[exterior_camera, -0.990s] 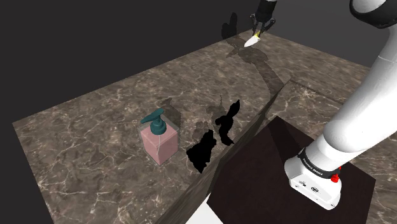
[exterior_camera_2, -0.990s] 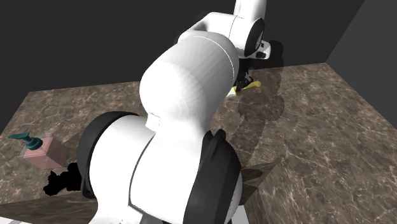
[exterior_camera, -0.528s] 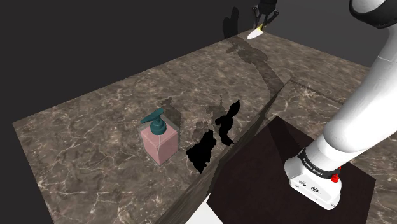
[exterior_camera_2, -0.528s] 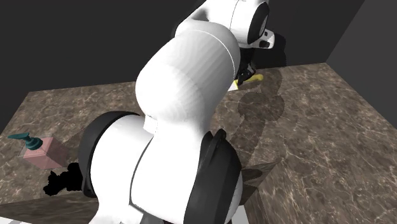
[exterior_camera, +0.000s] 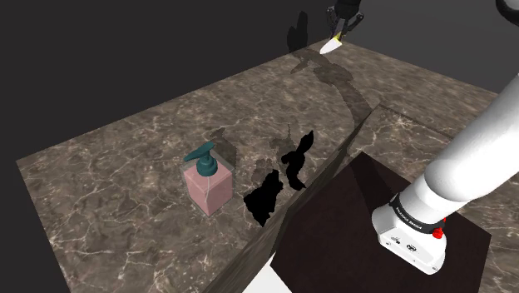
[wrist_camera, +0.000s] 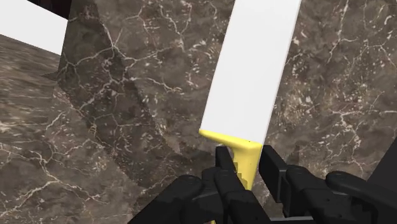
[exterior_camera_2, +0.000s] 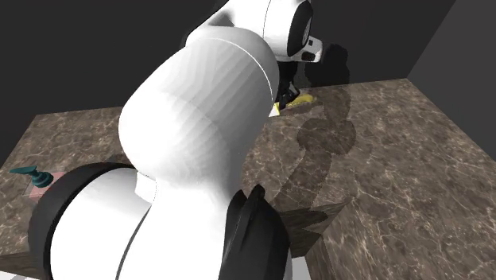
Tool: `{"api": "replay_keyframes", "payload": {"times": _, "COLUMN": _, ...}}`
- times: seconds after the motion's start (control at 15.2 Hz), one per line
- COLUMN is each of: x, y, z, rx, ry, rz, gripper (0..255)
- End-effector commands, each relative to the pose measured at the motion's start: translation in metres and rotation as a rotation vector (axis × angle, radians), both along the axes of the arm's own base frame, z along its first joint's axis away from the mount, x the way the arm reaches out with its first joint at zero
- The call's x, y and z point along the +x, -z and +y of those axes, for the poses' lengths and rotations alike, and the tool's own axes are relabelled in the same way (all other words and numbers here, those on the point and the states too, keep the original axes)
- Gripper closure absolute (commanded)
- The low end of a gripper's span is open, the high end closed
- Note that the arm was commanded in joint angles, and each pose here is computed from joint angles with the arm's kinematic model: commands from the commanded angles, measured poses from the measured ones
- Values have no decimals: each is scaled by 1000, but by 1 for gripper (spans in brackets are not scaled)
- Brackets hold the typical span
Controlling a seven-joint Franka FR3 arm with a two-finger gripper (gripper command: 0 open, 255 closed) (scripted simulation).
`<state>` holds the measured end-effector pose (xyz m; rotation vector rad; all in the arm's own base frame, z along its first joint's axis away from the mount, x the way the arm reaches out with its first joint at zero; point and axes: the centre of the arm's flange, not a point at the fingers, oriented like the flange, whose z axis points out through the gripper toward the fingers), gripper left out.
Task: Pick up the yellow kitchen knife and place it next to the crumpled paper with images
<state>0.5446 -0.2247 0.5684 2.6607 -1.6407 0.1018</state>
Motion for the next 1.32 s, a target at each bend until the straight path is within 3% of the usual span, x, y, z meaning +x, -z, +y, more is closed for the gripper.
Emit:
{"api": "replay_keyframes", "payload": {"times": 0.0, "x": -10, "y": 1, "z": 25, "rx": -1, "ry": 1, "rz": 0, "gripper": 255}}
{"api": "replay_keyframes", "payload": {"times": 1.25, "x": -98, "y": 0, "z": 260, "rx": -1, "ry": 1, "rz": 0, "gripper": 255}}
